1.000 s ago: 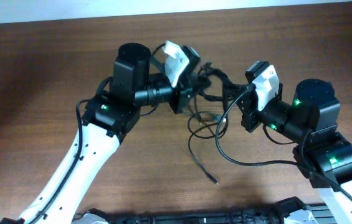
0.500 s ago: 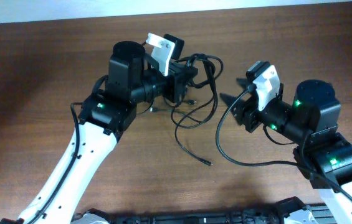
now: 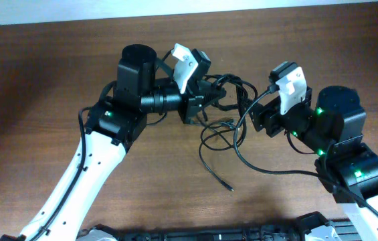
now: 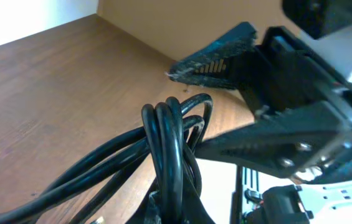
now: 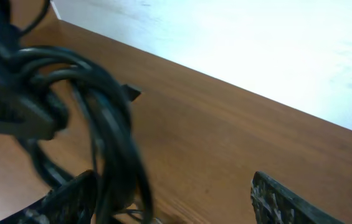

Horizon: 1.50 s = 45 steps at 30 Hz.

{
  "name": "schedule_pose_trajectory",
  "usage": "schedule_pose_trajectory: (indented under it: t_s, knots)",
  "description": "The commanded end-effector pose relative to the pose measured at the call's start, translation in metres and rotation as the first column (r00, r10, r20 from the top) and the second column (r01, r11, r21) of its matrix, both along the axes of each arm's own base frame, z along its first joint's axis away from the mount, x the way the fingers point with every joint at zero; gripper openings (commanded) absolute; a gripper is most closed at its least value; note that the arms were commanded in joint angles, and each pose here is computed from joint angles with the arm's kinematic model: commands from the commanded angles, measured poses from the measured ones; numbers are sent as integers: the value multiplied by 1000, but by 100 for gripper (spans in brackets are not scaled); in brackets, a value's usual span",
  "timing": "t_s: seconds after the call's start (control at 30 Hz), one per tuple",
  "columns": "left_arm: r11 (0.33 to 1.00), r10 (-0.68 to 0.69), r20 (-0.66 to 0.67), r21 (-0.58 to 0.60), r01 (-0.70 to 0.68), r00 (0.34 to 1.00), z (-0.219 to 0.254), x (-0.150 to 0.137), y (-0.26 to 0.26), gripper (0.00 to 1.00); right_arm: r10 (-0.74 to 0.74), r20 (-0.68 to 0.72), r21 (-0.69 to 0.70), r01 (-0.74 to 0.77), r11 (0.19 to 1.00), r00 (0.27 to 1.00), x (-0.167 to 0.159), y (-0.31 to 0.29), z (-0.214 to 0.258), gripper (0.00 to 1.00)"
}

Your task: Untangle cables

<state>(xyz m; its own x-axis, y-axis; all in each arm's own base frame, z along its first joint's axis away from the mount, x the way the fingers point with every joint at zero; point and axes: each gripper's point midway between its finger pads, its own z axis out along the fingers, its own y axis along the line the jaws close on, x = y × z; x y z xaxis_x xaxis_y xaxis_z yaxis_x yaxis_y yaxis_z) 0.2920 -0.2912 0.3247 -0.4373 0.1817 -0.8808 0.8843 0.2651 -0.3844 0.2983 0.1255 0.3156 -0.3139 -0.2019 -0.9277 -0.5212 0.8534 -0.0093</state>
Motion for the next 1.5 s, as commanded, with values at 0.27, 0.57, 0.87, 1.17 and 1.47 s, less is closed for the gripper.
schedule_pose_trajectory:
  t_s: [0.27, 0.57, 0.87, 1.17, 1.47]
  knots:
    - [996, -81, 28, -42, 82, 996, 16, -13, -2, 0, -72, -26, -37, 71, 997, 997, 18, -8, -11, 75]
    - [996, -90, -16, -29, 90, 996, 9, -18, -1, 0, -73, -10, -27, 73, 997, 997, 23, -7, -8, 75]
    - [988, -154, -93, -43, 150, 984, 6, -35, 0, 0, 117, -84, 69, -111, 991, 990, -7, 22, -10, 75]
    - [988, -153, -156, -26, 151, 976, 7, -53, 8, 0, 115, -154, 75, -104, 992, 981, -49, 12, -14, 75]
    - [987, -159, -129, -36, 155, 979, 19, -65, 13, 0, 83, -175, 54, -74, 996, 981, -53, 5, -19, 75]
